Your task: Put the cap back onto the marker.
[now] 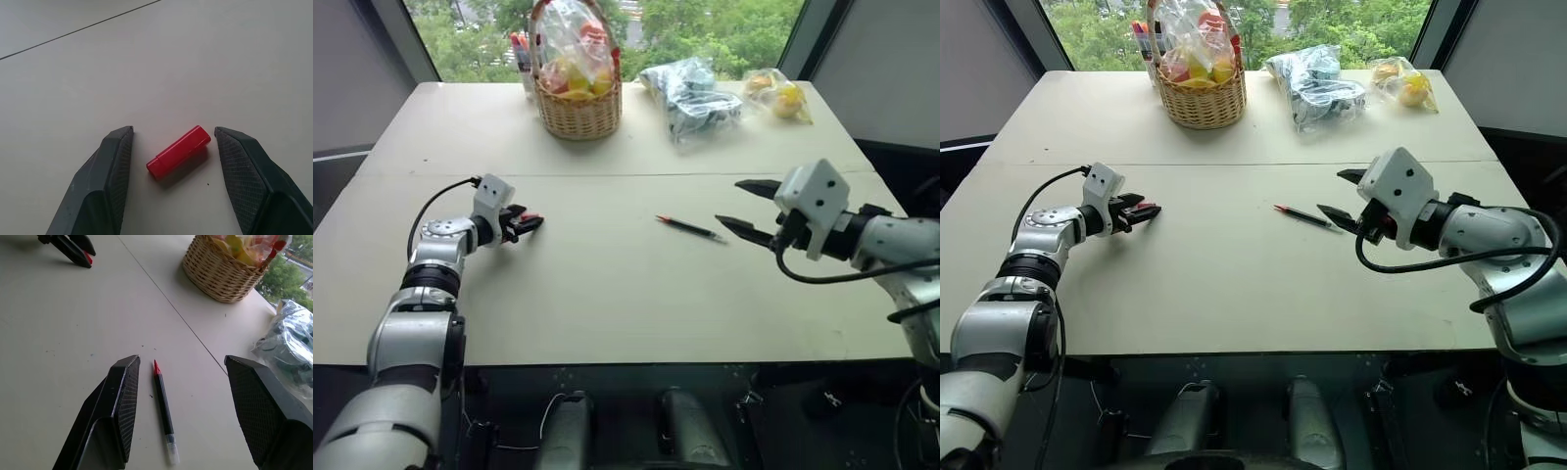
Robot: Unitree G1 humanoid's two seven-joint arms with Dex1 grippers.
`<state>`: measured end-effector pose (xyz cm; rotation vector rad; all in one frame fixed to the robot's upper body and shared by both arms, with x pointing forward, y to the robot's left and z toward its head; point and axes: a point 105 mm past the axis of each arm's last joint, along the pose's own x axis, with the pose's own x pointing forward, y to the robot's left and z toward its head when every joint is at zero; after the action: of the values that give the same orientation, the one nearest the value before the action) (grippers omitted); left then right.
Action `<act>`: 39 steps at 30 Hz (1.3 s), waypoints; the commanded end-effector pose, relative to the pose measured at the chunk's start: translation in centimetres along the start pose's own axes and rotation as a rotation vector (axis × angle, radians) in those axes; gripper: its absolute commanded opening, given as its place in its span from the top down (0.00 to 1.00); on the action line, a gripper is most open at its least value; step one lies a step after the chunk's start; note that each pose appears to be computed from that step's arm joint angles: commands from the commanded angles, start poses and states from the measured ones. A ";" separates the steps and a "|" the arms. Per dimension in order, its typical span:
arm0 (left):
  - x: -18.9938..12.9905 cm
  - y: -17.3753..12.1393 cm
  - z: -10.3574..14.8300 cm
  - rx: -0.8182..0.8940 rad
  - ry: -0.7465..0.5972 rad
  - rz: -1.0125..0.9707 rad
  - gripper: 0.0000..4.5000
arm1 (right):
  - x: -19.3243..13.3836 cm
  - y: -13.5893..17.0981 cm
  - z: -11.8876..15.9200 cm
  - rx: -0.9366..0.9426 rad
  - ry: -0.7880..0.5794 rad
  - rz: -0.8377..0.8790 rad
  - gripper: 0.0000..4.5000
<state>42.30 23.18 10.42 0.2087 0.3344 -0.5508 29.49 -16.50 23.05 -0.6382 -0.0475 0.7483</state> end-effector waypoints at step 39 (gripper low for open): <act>-2.0 -9.1 -1.5 -0.069 -0.011 -0.248 0.78 | 1.0 1.1 1.7 -0.042 -0.081 0.011 0.37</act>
<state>35.88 17.14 9.41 0.1094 0.3437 -0.7724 29.49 -14.64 22.69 -0.6327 -0.0863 0.7856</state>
